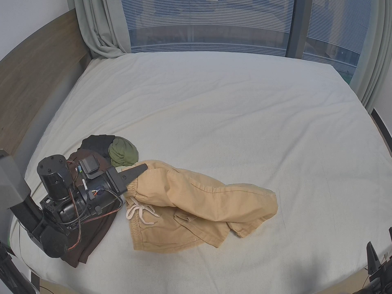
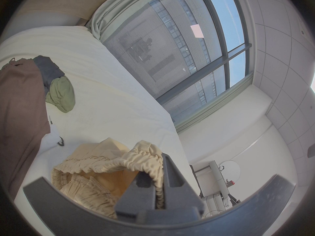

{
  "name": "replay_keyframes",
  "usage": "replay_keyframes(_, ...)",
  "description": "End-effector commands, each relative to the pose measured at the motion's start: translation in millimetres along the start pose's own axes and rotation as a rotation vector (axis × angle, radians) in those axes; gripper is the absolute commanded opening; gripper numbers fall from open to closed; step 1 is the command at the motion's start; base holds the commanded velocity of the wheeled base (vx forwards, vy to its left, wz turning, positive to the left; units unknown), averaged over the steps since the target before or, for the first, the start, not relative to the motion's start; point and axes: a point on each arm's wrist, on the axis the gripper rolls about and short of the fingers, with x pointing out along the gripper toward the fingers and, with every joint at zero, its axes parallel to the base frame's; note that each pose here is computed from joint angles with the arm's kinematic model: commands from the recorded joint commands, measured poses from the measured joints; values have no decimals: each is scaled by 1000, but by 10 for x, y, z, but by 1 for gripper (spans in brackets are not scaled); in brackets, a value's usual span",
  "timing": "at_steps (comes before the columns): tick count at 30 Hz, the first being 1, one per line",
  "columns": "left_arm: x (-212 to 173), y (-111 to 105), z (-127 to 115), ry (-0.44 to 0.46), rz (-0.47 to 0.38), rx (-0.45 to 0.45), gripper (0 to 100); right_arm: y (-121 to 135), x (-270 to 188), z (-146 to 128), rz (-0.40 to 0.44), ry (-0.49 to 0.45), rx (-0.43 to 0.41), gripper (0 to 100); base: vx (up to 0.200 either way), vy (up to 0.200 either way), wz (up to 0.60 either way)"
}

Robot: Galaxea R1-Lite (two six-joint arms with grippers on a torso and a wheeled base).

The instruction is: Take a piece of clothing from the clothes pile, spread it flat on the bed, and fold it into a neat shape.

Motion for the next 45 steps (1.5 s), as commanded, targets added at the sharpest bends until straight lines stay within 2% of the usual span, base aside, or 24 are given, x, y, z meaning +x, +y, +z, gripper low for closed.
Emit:
replay_keyframes(1,1,83,-17,8,26,-10,0,1,3,-51,-1,4,-5,100,0,0,0)
replay_keyframes(9,48,155,-56,5,16,-3,0,1,3,-50,1,2,-11,100,0,0,0)
replay_keyframes(12,48,161,-62,6,17,-2,0,2,-4,3,9,-41,-17,100,0,0,0)
replay_keyframes(13,47,158,-59,4,18,-3,0,-6,-92,432,6,-234,-19,100,0,0,0)
replay_keyframes(14,45,154,-57,4,15,-3,0,-8,-92,574,10,-242,-17,100,0,0,0)
replay_keyframes(16,46,148,-57,5,13,-2,0,-15,12,779,59,-174,19,100,0,0,0)
replay_keyframes(18,47,145,-60,4,15,0,0,-18,96,887,131,-123,150,100,0,0,0)
replay_keyframes(19,46,142,-57,3,14,0,0,-17,103,905,144,-119,178,100,0,0,0)
replay_keyframes(20,39,141,-46,-2,14,1,0,-5,168,1023,224,-77,313,100,0,0,0)
replay_keyframes(21,39,141,-46,-2,14,1,0,-3,175,1036,231,-73,322,100,0,0,0)
replay_keyframes(22,36,134,-41,-3,11,3,0,31,303,1136,307,-6,388,100,0,0,0)
replay_keyframes(24,39,132,-39,-4,10,3,0,64,431,1201,344,47,405,100,0,0,0)
replay_keyframes(29,45,124,-40,-3,6,5,0,117,634,1273,375,92,392,100,0,0,0)
replay_keyframes(30,45,124,-41,-2,4,5,0,170,798,1336,413,113,374,100,0,0,0)
replay_keyframes(35,41,130,-35,-5,7,5,0,274,1134,1401,437,170,361,100,0,0,0)
replay_keyframes(37,44,129,-32,-7,7,5,0,380,1388,1423,482,216,359,100,0,0,0)
replay_keyframes(45,42,126,-29,-8,6,24,0,555,1903,1418,546,257,362,100,0,0,0)
